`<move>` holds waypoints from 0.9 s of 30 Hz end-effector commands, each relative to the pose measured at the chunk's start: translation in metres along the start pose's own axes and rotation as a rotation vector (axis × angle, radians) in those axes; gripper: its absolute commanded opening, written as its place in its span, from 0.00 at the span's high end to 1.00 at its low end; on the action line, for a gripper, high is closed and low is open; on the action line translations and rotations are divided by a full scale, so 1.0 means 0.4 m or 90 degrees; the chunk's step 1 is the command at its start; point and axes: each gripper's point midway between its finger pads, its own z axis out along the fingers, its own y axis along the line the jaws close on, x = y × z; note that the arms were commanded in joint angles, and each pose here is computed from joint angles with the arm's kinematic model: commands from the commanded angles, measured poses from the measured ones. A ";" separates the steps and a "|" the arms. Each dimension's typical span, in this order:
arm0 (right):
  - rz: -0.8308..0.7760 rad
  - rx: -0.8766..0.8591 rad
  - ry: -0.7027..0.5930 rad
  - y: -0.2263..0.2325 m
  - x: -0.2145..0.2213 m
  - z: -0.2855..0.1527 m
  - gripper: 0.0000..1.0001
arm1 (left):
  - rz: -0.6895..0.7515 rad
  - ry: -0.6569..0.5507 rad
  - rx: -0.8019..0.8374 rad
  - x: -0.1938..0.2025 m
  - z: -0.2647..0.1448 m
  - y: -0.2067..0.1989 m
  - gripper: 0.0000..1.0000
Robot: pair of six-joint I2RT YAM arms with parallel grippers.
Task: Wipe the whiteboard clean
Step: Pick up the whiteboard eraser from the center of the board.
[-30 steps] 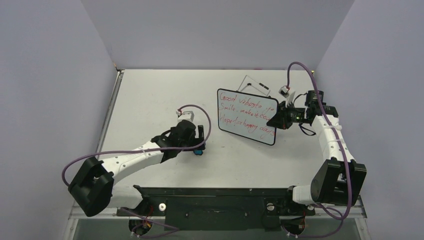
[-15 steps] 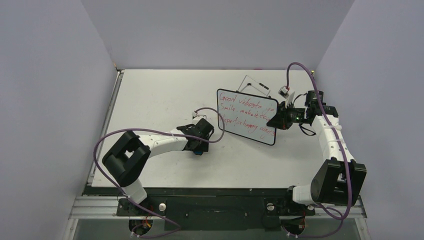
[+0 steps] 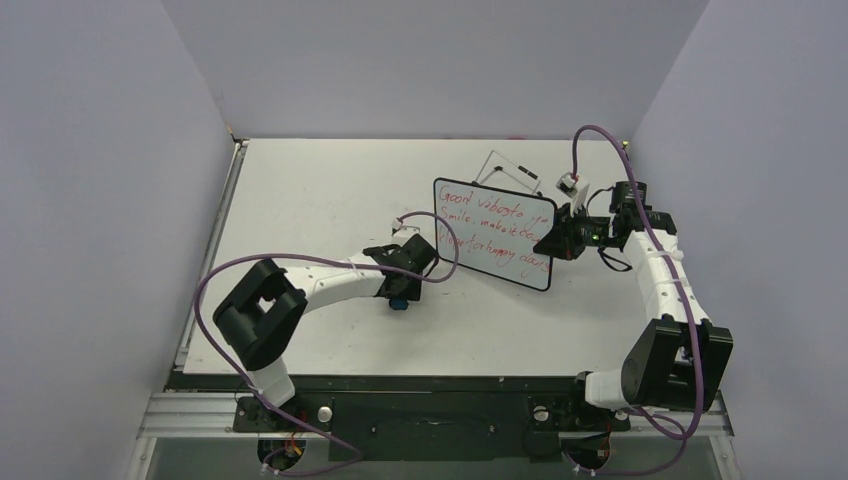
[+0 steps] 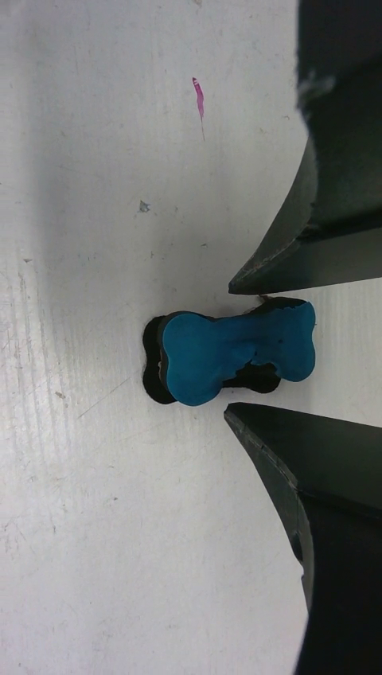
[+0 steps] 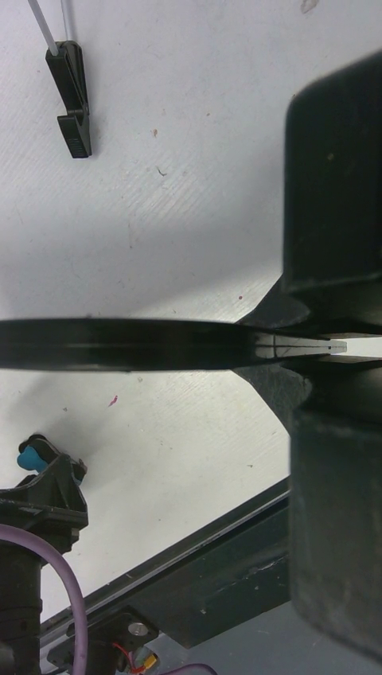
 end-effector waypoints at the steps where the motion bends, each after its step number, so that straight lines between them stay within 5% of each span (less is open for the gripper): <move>1: -0.041 0.031 0.010 -0.014 -0.010 -0.015 1.00 | -0.003 -0.021 -0.013 -0.037 -0.004 -0.010 0.51; 14: -0.043 0.028 0.012 -0.011 -0.009 -0.016 1.00 | 0.000 -0.015 -0.022 -0.030 0.019 -0.014 0.66; 27: -0.043 0.024 0.012 -0.008 -0.008 -0.016 1.00 | -0.007 -0.023 -0.014 -0.039 0.015 -0.020 0.60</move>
